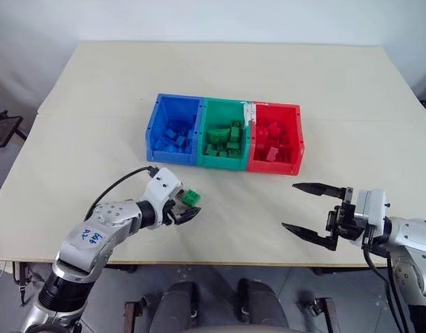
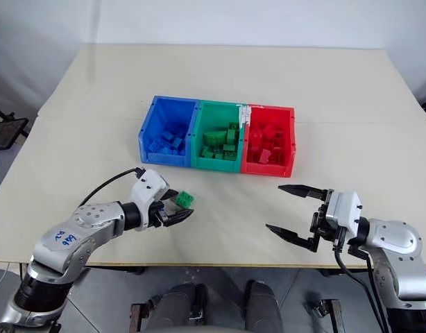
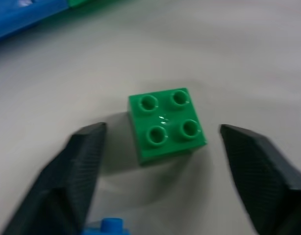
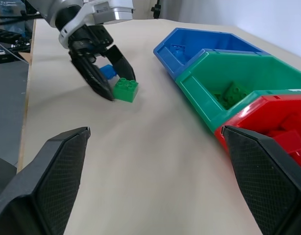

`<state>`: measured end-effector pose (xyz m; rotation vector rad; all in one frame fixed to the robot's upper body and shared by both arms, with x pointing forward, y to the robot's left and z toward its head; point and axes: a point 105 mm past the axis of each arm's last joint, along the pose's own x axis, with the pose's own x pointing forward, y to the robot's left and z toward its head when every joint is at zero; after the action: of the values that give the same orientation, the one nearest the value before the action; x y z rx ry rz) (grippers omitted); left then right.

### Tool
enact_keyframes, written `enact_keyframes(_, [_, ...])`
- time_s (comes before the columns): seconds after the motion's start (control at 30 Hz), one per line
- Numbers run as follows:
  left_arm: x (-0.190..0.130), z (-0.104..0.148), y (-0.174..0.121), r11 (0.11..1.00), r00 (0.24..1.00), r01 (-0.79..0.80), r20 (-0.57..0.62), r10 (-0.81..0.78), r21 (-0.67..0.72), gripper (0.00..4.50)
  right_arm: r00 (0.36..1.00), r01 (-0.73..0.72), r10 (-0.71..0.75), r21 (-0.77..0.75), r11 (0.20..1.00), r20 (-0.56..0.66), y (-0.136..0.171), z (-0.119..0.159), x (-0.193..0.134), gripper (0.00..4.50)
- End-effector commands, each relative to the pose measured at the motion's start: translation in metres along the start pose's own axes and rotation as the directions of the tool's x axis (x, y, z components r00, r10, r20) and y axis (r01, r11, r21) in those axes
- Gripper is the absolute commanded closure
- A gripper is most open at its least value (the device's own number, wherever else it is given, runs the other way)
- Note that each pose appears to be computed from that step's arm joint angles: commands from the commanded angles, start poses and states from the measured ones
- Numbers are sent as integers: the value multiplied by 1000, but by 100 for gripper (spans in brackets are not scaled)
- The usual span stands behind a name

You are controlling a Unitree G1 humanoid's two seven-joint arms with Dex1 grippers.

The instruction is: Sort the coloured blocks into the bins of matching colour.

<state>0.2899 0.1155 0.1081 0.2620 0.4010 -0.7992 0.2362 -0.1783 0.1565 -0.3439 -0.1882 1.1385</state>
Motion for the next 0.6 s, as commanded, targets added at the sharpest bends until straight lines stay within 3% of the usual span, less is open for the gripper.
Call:
enact_keyframes(0.03, [2, -1, 1, 1000, 1000, -7, 13, 6, 20, 188, 999, 6, -6, -18, 1000, 34, 1, 9, 2, 0])
enact_keyframes(0.17, [2, 3, 3, 998, 999, 11, 49, -14, 64, 304, 999, 12, -12, -17, 1000, 33, 1, 7, 2, 0])
enact_keyframes(0.27, [1, 15, 6, 967, 987, 48, 138, -85, 250, 304, 998, 44, -44, -4, 999, 36, -2, 5, 1, 0])
enact_keyframes(0.43, [-1, 59, 0, 941, 912, 138, 330, -242, 310, 304, 997, 80, -80, 8, 997, 11, 1, -1, -7, 0])
enact_keyframes(0.6, [29, 93, 3, 914, 888, 135, 364, -282, 382, 304, 986, 166, -166, 27, 986, -4, -5, -2, -16, 0])
